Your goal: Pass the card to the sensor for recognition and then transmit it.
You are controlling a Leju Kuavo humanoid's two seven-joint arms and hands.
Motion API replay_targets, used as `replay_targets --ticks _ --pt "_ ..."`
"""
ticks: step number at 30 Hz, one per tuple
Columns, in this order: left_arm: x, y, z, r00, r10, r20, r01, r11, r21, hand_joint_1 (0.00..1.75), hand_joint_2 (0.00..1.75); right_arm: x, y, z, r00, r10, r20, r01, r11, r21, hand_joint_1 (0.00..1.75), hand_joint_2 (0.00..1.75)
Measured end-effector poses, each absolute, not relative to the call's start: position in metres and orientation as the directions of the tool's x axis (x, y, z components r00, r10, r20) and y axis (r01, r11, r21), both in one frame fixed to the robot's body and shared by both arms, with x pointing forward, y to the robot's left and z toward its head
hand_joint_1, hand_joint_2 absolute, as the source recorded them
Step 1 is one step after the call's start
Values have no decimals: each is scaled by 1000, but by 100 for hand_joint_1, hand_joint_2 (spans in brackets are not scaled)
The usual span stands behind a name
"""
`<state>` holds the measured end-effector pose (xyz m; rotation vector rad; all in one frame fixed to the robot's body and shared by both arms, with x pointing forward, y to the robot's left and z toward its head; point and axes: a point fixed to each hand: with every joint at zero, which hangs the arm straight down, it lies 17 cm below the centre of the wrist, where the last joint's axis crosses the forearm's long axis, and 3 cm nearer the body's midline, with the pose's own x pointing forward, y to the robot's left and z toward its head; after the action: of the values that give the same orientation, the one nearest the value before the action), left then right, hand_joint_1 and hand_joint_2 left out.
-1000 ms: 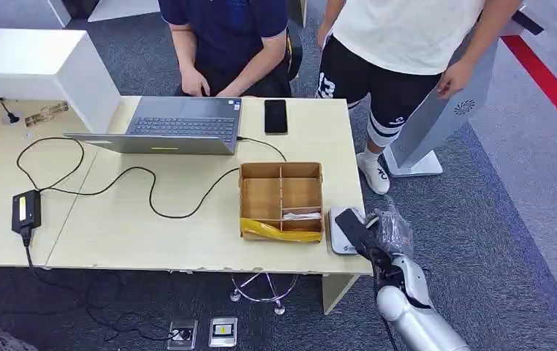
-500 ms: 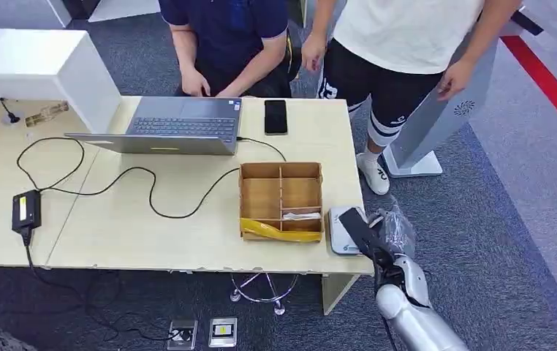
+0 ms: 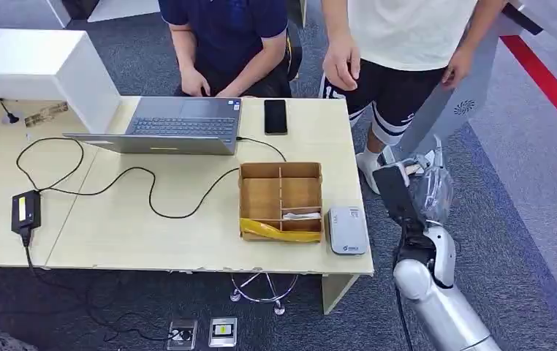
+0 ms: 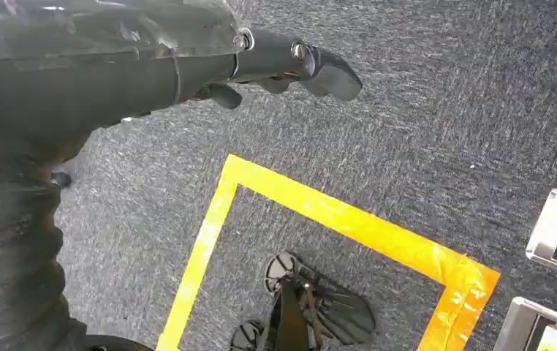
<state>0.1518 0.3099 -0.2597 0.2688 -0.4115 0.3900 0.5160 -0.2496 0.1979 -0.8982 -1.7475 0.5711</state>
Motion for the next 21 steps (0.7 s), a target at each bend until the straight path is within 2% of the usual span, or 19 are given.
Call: replay_targets --ticks 10,21 --pt "168 305 -256 849 273 452 -381 909 166 0 175 554 -210 316 -318 808 496 322 584 -745 175 175" --pt "186 297 -251 843 261 471 -370 916 153 0 175 613 -188 321 -230 903 364 297 421 -857 175 175"
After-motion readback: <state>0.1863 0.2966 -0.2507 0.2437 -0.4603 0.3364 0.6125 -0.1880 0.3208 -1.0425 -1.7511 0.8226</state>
